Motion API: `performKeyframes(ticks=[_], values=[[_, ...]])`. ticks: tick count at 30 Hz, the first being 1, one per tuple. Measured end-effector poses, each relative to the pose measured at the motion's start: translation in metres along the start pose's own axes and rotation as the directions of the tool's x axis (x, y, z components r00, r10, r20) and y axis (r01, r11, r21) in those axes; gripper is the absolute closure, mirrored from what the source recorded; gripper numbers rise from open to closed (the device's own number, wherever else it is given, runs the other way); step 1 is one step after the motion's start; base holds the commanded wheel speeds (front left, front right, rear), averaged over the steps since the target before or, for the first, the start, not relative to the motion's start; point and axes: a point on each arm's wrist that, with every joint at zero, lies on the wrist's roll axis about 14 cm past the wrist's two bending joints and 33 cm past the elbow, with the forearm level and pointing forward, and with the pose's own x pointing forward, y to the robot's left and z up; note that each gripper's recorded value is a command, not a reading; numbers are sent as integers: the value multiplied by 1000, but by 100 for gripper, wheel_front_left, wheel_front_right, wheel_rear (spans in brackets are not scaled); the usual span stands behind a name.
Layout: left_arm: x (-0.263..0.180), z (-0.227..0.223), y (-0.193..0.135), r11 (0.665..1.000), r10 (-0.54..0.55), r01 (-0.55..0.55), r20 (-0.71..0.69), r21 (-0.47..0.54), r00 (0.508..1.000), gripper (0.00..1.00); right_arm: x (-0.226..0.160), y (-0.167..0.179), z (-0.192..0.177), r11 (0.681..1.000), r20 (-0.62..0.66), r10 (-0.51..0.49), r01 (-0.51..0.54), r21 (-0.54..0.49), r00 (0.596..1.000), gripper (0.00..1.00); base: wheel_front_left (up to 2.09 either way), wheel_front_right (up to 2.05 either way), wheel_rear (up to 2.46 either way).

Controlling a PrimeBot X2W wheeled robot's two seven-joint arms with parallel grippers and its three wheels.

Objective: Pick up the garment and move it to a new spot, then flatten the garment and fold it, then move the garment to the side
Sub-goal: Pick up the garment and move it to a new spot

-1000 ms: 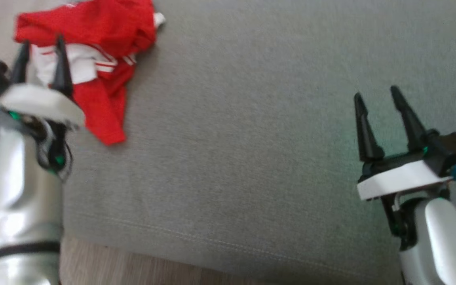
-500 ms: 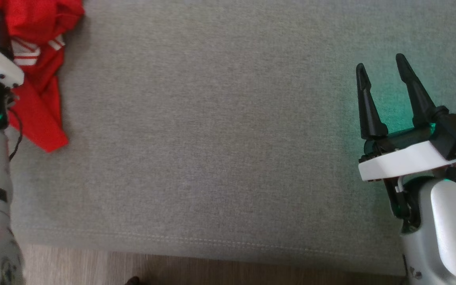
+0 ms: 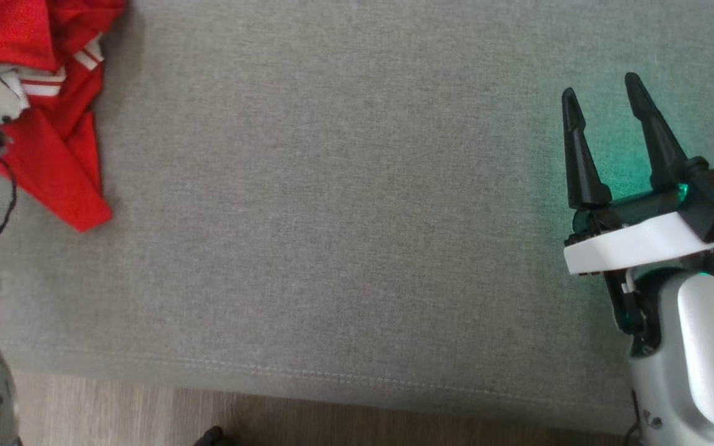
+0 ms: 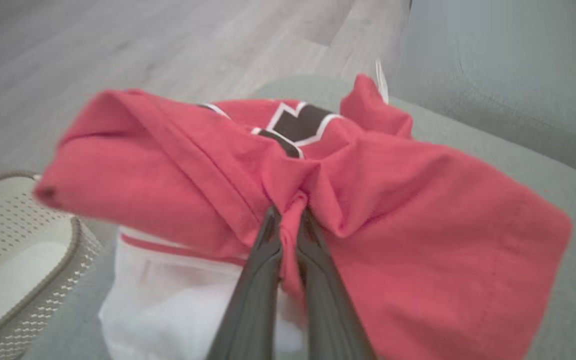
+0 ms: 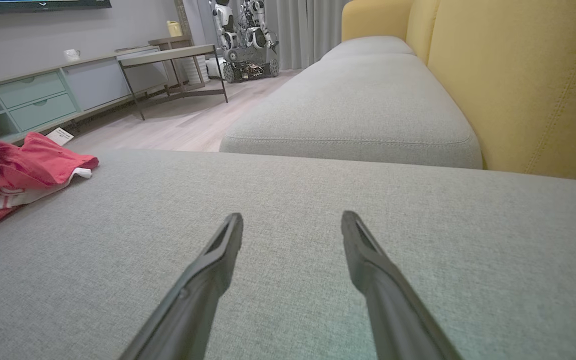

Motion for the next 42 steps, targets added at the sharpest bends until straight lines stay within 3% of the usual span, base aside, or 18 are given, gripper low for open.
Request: performKeyframes(ticks=[5, 10, 15, 20, 27, 36, 42], values=[[-11, 41, 8, 1000, 15, -16, 153, 6, 988, 100, -1, 6, 9, 1000, 19, 12, -12, -6, 1000, 0, 0, 0, 0], [-32, 91, 5, 1000, -10, 4, 324, 21, 946, 100, -9, 9, 29, 1000, 67, 12, -10, -23, 998, 0, 0, 0, 0], [-65, 141, -4, 998, -61, 42, 485, 49, 873, 100, -26, 12, 48, 999, 105, 2, 1, -35, 994, 0, 0, 0, 0], [-109, 161, -14, 992, -123, 82, 595, 96, 794, 100, -49, 16, 62, 1000, 128, -8, 12, -28, 992, 0, 0, 0, 0], [-182, 152, -44, 976, -217, 159, 691, 148, 690, 100, -84, 17, 81, 999, 172, -38, 42, -24, 984, 0, 0, 0, 0], [-238, 93, -94, 939, -341, 296, 610, 178, 715, 100, -126, -3, 90, 992, 206, -129, 129, 12, 970, 0, 0, 0, 0], [-251, 59, -159, 864, -491, 467, 523, 190, 696, 100, -145, -23, 93, 979, 214, -202, 200, 29, 956, 0, 0, 0, 0]])
